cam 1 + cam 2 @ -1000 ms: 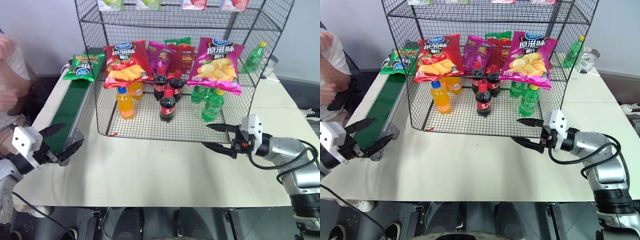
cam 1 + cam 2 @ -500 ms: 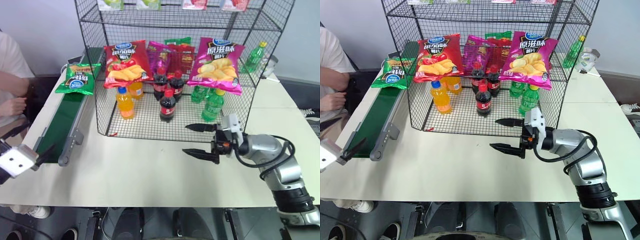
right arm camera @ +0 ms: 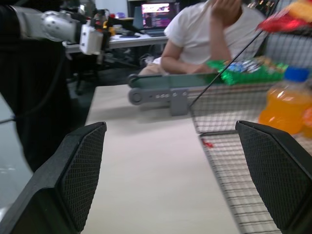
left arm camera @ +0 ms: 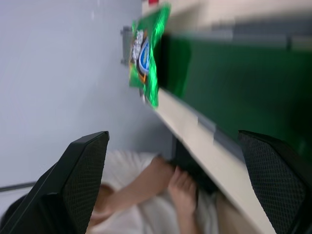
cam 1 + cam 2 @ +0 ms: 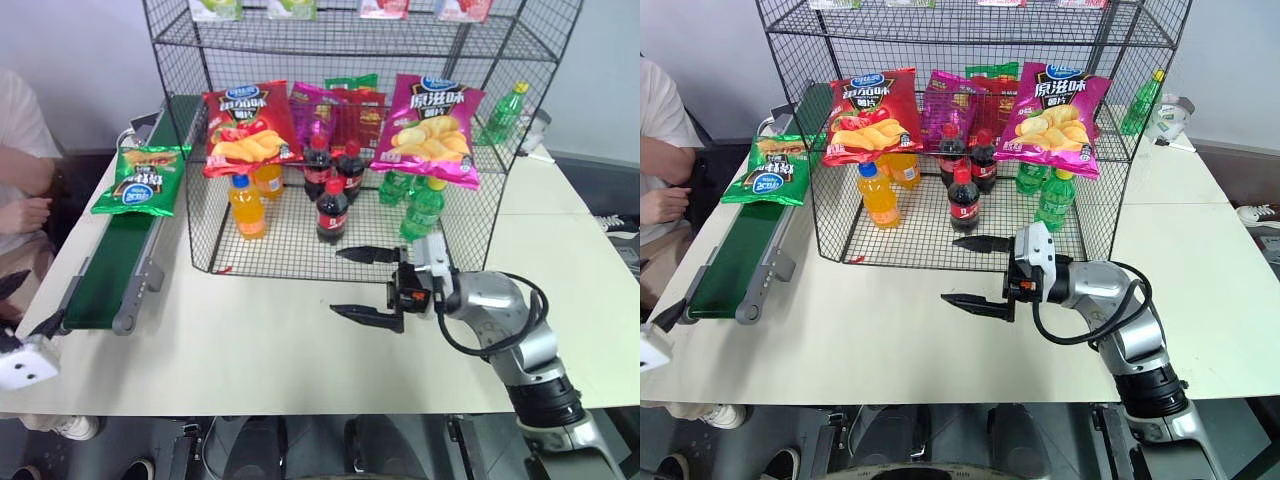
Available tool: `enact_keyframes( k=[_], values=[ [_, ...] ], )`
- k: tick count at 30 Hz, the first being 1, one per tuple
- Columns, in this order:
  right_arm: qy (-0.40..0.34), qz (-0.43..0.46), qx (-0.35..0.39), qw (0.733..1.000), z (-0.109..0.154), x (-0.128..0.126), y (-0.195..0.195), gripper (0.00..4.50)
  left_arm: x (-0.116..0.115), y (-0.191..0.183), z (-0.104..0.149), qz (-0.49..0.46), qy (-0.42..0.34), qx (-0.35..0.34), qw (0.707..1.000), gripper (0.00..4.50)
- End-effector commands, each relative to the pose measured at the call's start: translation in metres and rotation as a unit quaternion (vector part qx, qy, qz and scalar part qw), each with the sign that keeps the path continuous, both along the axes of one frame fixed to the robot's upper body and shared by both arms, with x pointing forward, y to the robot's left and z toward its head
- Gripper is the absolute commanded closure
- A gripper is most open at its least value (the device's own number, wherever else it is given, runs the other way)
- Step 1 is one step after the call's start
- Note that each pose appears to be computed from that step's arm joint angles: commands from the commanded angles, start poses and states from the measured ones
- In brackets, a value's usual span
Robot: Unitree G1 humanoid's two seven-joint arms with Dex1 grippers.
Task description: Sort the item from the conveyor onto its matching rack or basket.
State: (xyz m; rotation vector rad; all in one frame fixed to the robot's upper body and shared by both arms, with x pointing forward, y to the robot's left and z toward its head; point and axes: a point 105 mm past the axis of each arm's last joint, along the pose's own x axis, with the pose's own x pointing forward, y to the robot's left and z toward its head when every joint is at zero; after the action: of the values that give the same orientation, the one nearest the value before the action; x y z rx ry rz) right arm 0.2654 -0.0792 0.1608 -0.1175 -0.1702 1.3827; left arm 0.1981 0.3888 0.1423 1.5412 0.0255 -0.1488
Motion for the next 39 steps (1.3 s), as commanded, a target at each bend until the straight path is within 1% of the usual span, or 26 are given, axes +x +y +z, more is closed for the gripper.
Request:
enact_keyframes(
  k=[1,5,13,24,30,34,39],
  values=[
    [-0.011,-0.004,0.016,1.000,0.008,-0.002,-0.005,0.08,0.002,0.004,0.011,-0.001,-0.028,0.005,1.000,0.00],
    [-0.012,-0.005,0.009,1.000,0.006,-0.002,-0.006,0.08,0.010,-0.005,0.005,-0.015,-0.027,0.002,1.000,0.00],
    [-0.019,-0.008,-0.008,1.000,0.000,-0.004,-0.009,0.08,0.020,-0.006,-0.007,-0.010,-0.022,-0.007,1.000,0.00],
    [-0.024,-0.025,-0.019,0.999,0.000,-0.003,-0.018,0.08,0.046,-0.008,-0.022,-0.001,-0.023,-0.023,0.999,0.00],
    [-0.025,-0.033,-0.022,0.999,-0.002,-0.005,-0.020,0.08,0.063,-0.007,-0.018,0.003,-0.035,-0.023,0.999,0.00],
    [-0.026,-0.040,-0.023,0.999,-0.003,-0.005,-0.022,0.08,0.077,-0.009,-0.020,0.006,-0.035,-0.029,0.999,0.00],
    [-0.030,-0.047,-0.023,0.998,-0.001,-0.005,-0.023,0.08,0.088,-0.023,-0.024,-0.014,-0.031,-0.036,0.999,0.00]
  ],
)
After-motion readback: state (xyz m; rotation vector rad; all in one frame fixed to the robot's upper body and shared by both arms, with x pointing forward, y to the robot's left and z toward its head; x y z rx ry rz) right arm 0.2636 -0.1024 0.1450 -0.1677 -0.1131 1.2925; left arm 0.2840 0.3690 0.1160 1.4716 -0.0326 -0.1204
